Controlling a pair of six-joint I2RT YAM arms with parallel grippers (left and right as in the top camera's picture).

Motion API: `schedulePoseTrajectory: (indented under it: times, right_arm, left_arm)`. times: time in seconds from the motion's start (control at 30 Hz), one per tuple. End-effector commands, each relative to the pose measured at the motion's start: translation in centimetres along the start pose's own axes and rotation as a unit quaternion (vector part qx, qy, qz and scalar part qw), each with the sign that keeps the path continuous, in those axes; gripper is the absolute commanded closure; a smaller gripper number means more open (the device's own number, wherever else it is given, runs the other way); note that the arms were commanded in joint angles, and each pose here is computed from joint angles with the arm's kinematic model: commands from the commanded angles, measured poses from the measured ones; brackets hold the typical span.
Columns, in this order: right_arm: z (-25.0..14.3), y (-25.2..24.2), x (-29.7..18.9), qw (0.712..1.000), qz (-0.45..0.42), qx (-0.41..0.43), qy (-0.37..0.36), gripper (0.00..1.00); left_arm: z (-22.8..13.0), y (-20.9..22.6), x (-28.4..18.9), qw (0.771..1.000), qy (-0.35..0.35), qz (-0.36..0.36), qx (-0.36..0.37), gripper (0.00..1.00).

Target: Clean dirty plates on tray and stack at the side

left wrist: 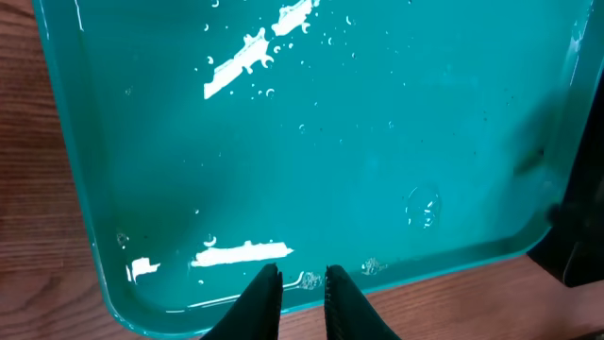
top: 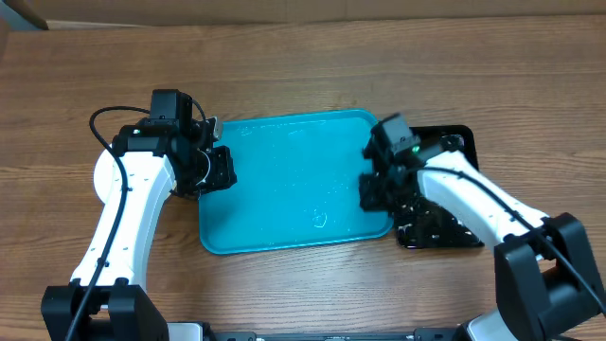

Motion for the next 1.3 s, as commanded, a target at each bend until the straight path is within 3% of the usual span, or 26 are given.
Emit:
schedulePoseTrajectory:
  times: [0.0,0.8,1.1,1.27]
  right_arm:
    - [-1.1,-0.9,1.2,1.0,-0.012,0.014,-0.002,0.96]
    - [-5.6,-2.7,2.6,0.994,-0.022,0.063,0.084,0.96]
    - [-5.6,-2.6,2.5,0.994,-0.023,0.063,0.084,0.96]
    - [-3.2,-0.4,0.5,0.998,0.006,0.036,0.043,0.96]
  left_arm:
    - [-0.2,-0.2,-0.2,1.0,-0.002,0.003,0.014,0.82]
    - [-0.2,-0.2,-0.2,1.0,-0.002,0.003,0.013,0.81]
    - [-0.2,-0.2,-0.2,1.0,-0.002,0.003,0.014,0.8]
    - [-0.2,-0.1,-0.3,1.0,-0.003,0.005,0.014,0.78]
Point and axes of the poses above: each gripper's point midway between its finger pads, its own x axis out along the fingers, its own y axis along the line the jaws close on, z = x × y, the point moved 2 cm from there along -x, back along the fingers, and after that the axes turned 14 degrees about x, right-handed, at the moved point
